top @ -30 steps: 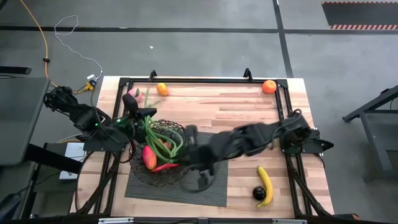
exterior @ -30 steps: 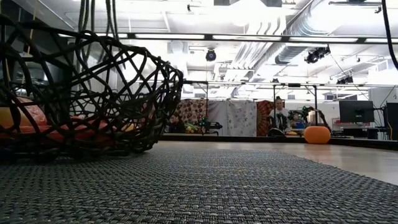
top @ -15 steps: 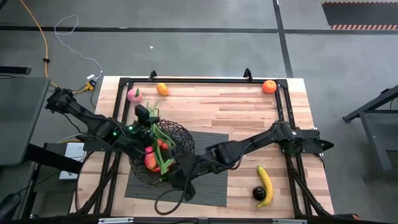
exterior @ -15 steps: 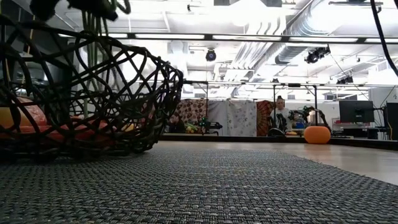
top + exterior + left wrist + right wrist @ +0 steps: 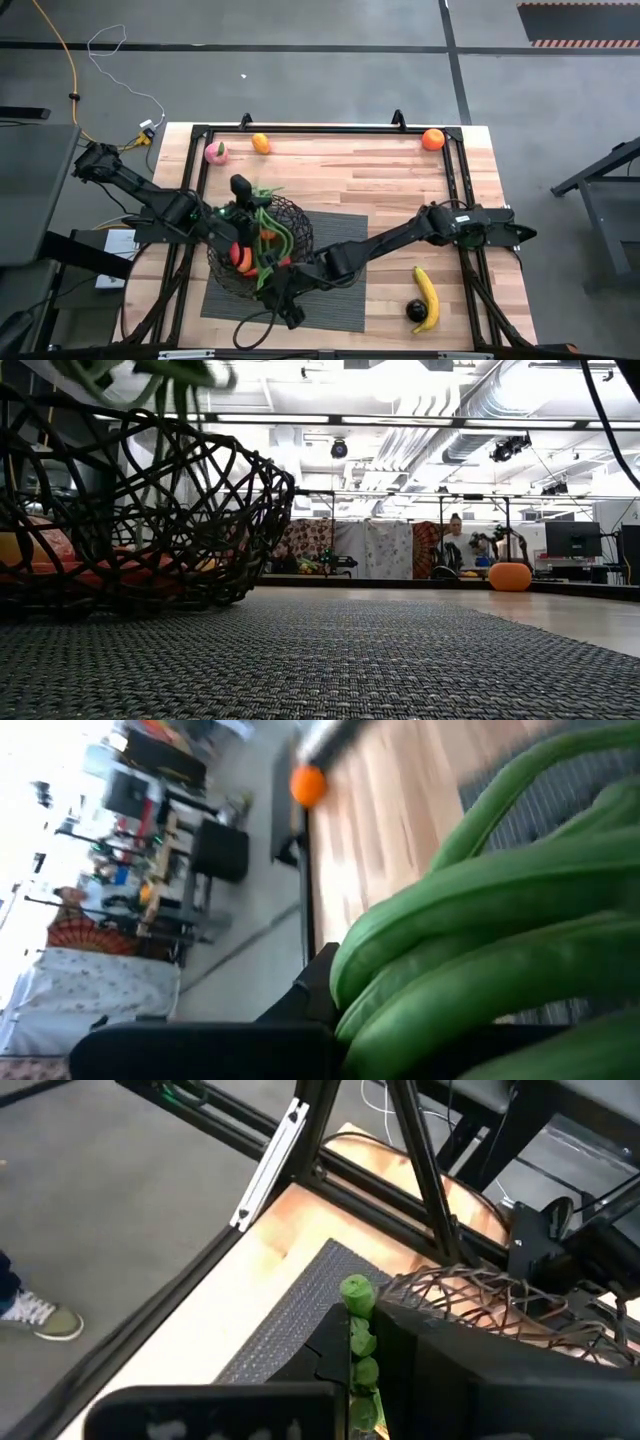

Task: Build produce basket
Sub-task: Put the green string beans into the black wire basket

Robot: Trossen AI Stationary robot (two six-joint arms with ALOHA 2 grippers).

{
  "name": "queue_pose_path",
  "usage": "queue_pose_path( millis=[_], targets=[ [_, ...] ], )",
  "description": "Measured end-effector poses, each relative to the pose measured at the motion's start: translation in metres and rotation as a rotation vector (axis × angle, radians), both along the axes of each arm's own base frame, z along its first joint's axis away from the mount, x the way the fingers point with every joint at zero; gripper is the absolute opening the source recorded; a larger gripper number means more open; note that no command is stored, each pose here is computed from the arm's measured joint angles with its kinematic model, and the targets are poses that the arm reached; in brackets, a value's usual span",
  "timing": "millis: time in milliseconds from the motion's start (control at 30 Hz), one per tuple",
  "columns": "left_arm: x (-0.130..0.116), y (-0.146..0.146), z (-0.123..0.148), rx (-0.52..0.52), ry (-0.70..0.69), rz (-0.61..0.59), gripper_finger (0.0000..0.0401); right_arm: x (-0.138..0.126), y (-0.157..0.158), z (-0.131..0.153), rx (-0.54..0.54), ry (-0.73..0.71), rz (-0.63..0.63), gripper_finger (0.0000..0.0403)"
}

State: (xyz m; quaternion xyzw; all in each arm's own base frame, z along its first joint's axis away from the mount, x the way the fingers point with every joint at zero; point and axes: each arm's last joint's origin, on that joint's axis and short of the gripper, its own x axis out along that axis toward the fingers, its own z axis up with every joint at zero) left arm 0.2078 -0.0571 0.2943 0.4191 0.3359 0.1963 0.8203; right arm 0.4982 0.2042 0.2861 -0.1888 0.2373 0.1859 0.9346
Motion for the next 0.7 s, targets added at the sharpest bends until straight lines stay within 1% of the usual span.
queue_pose_path(
  millis=[67,200,233,300,367,433,500,600,700],
  targets=[
    [0.005,-0.001,0.008,0.002,-0.077,-0.006,0.0007,-0.001,0.000,0.002,0.001,-0.005,-0.001,0.0003],
    [0.015,0.003,0.025,0.064,-0.179,-0.018,0.0007,-0.003,-0.002,0.011,-0.003,-0.032,-0.023,0.0003],
    [0.015,0.005,0.029,0.062,-0.212,-0.009,0.0007,-0.003,-0.002,0.014,0.000,-0.040,-0.023,0.0003],
    [0.014,0.007,0.035,0.015,-0.288,0.012,0.0007,-0.003,-0.001,0.017,0.008,-0.049,-0.025,0.0003],
    [0.011,0.008,0.042,-0.083,-0.399,0.027,0.0005,-0.003,-0.001,0.018,0.017,-0.055,-0.028,0.0003],
    [0.010,0.008,0.048,-0.148,-0.490,0.030,0.0004,-0.002,-0.001,0.019,0.033,-0.058,-0.035,0.0003],
    [0.012,0.007,0.056,-0.177,-0.564,0.008,0.0004,-0.002,-0.001,0.020,0.037,-0.067,-0.036,0.0003],
    [0.013,0.005,0.066,-0.219,-0.659,-0.059,0.0003,-0.002,-0.001,0.023,0.040,-0.085,-0.037,0.0003],
    [0.010,0.003,0.066,-0.306,-0.722,-0.036,0.0003,-0.002,0.000,0.024,0.052,-0.090,-0.040,0.0003]
  ],
)
